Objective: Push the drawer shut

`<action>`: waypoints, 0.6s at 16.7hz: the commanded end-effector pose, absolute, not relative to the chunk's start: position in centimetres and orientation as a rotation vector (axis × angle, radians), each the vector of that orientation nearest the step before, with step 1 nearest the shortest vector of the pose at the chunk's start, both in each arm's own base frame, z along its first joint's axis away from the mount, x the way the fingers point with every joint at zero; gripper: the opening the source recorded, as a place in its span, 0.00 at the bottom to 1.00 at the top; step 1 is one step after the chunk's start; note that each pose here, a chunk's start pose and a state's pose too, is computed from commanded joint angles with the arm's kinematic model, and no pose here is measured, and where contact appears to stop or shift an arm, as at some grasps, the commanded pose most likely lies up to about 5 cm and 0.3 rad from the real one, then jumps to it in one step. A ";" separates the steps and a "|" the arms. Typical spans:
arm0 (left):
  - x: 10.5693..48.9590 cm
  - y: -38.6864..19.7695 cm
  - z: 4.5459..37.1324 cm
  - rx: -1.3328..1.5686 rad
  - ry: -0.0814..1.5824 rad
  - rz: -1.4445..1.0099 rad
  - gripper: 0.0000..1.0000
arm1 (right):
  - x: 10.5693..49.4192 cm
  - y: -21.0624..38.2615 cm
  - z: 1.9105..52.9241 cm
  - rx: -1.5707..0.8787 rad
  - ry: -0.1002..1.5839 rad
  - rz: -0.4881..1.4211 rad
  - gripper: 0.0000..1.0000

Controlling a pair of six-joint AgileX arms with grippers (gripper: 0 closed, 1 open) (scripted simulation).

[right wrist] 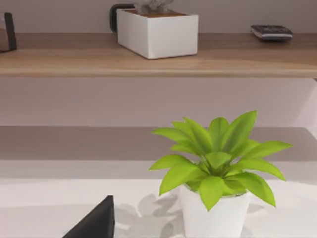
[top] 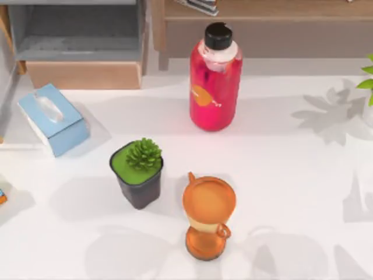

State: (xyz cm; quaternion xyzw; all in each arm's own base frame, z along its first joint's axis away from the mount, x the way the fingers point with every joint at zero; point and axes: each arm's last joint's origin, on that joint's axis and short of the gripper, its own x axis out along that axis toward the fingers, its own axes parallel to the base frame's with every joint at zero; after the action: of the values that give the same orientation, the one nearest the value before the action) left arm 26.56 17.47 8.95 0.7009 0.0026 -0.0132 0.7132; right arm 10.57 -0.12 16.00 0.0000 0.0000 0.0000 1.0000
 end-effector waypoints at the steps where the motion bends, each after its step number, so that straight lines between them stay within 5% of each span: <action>1: 27.4 17.5 9.0 1.556 0.003 -0.028 0.00 | 10.6 -0.1 16.0 0.000 0.000 0.000 1.00; 5: 31.2 17.5 9.2 1.560 -0.005 -0.022 0.00 | 10.6 -0.1 16.0 0.000 0.000 0.000 1.00; 10: 31.5 17.4 9.0 1.549 0.008 -0.028 0.00 | 10.6 -0.1 16.0 0.000 0.000 0.000 1.00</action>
State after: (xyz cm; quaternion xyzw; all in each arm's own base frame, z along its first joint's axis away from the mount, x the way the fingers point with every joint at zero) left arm 31.47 17.45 8.97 0.6994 0.0035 -0.0128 0.7146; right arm 10.57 -0.12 16.00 0.0000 0.0000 0.0000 1.0000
